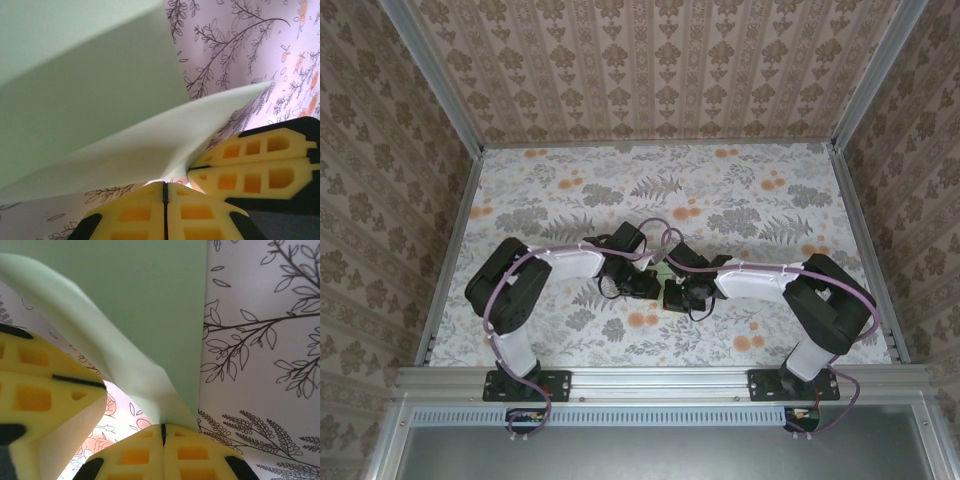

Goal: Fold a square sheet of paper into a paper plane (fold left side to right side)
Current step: Third fold the triangle at the center of the table.

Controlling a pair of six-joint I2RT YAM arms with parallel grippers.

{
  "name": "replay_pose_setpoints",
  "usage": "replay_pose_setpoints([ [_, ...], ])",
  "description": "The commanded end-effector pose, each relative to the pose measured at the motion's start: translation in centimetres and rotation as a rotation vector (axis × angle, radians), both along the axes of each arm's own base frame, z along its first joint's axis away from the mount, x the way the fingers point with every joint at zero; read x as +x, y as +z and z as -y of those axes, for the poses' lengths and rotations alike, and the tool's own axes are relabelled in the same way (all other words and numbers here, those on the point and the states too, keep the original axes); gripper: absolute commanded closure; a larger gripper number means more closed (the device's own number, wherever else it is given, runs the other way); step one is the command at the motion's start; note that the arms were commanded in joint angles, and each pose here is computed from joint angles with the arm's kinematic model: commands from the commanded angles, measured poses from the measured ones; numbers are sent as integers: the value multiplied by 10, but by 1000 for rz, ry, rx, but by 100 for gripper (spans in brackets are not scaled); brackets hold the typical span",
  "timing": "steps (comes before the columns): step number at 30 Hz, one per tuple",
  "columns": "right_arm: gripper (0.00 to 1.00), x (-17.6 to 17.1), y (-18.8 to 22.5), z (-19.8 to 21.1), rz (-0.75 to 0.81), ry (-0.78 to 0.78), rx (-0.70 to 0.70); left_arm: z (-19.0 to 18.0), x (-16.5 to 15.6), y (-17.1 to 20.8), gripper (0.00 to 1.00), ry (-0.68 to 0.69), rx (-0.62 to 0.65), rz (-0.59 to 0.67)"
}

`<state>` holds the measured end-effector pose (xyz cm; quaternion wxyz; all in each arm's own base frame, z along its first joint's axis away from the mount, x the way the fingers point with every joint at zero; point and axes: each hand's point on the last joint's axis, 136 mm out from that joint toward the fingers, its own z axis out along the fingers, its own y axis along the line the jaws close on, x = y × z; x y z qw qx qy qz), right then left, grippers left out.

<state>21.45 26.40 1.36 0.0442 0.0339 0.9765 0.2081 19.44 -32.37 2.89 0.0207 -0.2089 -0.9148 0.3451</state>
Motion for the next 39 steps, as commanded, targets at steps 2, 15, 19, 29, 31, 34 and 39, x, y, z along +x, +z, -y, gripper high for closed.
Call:
replay_pose_setpoints([
  [2,100,-25,-26,29,-110,4,-134,5,11,-1,93,2,6,31],
  [15,100,-28,-27,33,-118,14,-153,-19,17,-22,95,-5,150,62],
  [19,100,-29,-28,35,-124,15,-159,-28,22,-25,95,6,174,72],
  [29,100,-30,-27,35,-128,19,-160,-47,43,-22,96,35,208,108],
  [31,100,-31,-27,35,-129,21,-159,-51,48,-21,96,43,213,112],
  [34,100,-31,-27,35,-129,21,-158,-58,56,-20,96,52,225,120],
  [39,100,-31,-27,35,-128,26,-158,-70,66,-19,96,71,243,131],
])
